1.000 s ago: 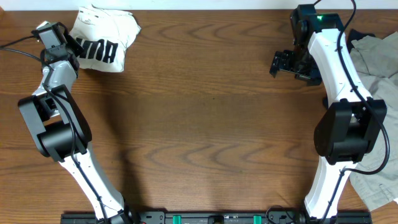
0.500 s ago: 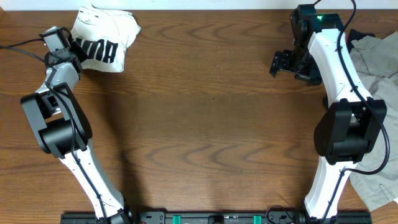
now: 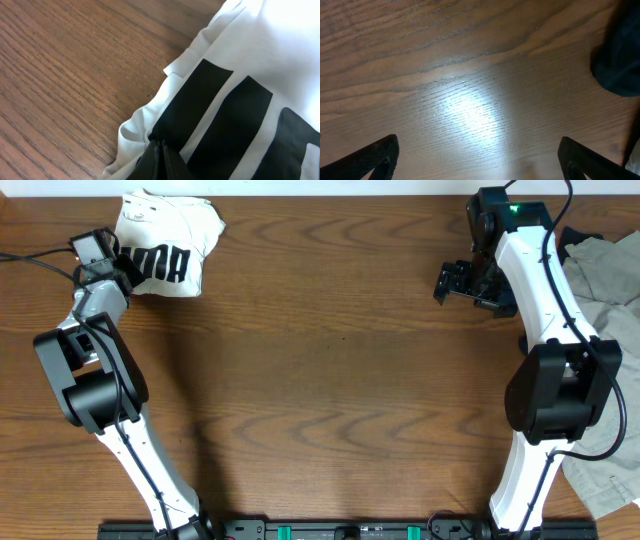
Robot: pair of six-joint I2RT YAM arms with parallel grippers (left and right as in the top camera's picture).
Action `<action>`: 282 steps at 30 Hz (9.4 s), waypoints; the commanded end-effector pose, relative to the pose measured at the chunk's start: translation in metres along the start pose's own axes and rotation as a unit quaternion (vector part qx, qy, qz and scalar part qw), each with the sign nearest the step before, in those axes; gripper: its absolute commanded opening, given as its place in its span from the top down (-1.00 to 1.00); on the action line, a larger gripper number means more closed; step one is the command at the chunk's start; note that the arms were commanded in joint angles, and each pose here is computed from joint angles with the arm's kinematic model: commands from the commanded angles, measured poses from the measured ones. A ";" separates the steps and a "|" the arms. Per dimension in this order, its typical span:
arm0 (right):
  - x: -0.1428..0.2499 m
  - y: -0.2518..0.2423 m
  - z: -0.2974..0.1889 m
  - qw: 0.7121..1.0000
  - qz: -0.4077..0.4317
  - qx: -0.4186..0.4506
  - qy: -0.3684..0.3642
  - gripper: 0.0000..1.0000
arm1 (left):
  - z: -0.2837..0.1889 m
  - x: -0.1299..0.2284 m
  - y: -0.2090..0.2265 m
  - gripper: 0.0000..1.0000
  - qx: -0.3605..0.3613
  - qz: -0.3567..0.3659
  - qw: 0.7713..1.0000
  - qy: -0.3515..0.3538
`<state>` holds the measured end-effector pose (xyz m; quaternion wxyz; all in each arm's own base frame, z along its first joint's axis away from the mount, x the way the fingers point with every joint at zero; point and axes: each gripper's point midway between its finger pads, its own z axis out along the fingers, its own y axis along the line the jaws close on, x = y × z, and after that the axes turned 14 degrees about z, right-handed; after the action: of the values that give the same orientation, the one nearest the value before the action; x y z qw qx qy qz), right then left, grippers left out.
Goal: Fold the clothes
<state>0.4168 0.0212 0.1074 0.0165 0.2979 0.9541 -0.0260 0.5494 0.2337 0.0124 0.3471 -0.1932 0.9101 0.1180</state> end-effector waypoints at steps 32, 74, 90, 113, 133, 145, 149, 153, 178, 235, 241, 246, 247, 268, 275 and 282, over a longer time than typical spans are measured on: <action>-0.004 -0.001 -0.007 1.000 0.001 -0.002 -0.012 -0.99 | -0.052 -0.027 0.033 0.35 -0.088 -0.002 0.996 -0.005; -0.004 -0.001 -0.007 1.000 0.001 -0.002 -0.012 -0.98 | -0.072 0.052 -0.137 0.88 0.126 0.126 0.977 0.112; -0.004 -0.001 -0.007 1.000 0.001 -0.002 -0.012 -0.98 | -0.065 0.067 -0.133 0.88 0.116 0.128 0.976 0.134; -0.004 -0.001 -0.007 1.000 0.001 -0.002 -0.012 -0.98 | -0.057 0.097 -0.150 0.88 0.166 0.118 0.965 0.163; -0.004 -0.001 -0.007 1.000 0.001 -0.002 -0.012 -0.98 | -0.068 0.083 -0.151 0.88 0.170 0.117 0.967 0.148; -0.004 -0.001 -0.007 1.000 0.000 -0.002 -0.012 -0.98 | -0.098 0.048 -0.149 0.88 0.174 0.114 0.972 0.109; -0.004 -0.001 -0.007 1.000 0.001 -0.002 -0.012 -0.99 | -0.110 0.033 -0.148 0.88 0.176 0.113 0.974 0.090; -0.004 -0.001 -0.007 1.000 0.000 -0.002 -0.012 -0.99 | -0.133 0.014 -0.145 0.84 0.178 0.110 0.975 0.070; -0.004 -0.001 -0.007 1.000 0.001 -0.002 -0.012 -0.98 | -0.433 -0.001 -0.114 -0.96 0.317 0.074 0.946 0.010; -0.004 -0.001 -0.007 1.000 0.001 -0.002 -0.012 -0.99 | -0.447 0.145 -0.116 -0.96 0.375 0.105 0.857 -0.337; -0.004 -0.001 -0.007 1.000 0.001 -0.002 -0.012 -0.98 | -0.426 0.146 -0.100 -0.96 0.343 0.047 0.865 -0.363; -0.004 -0.001 -0.007 1.000 0.001 -0.002 -0.012 -0.98 | -0.421 0.143 -0.093 -0.96 0.329 0.024 0.857 -0.395; -0.004 -0.001 -0.007 1.000 0.001 -0.002 -0.012 -0.98 | -0.420 0.143 -0.092 -0.96 0.328 0.023 0.855 -0.401; -0.004 -0.001 -0.007 1.000 0.001 -0.002 -0.012 -0.99 | -0.376 0.169 -0.077 -0.96 0.242 0.097 0.884 -0.389; -0.004 -0.001 -0.007 1.000 0.001 -0.002 -0.012 -0.99 | -0.364 0.188 -0.084 -0.96 0.237 0.172 0.885 -0.362; -0.004 -0.001 -0.007 1.000 0.001 -0.002 -0.012 -0.98 | -0.363 0.191 -0.085 -0.96 0.227 0.203 0.880 -0.365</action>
<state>0.4169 0.0211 0.1074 0.0168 0.2979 0.9541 -0.0261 0.2449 -0.0158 0.1550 0.6742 0.1025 0.7308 0.0303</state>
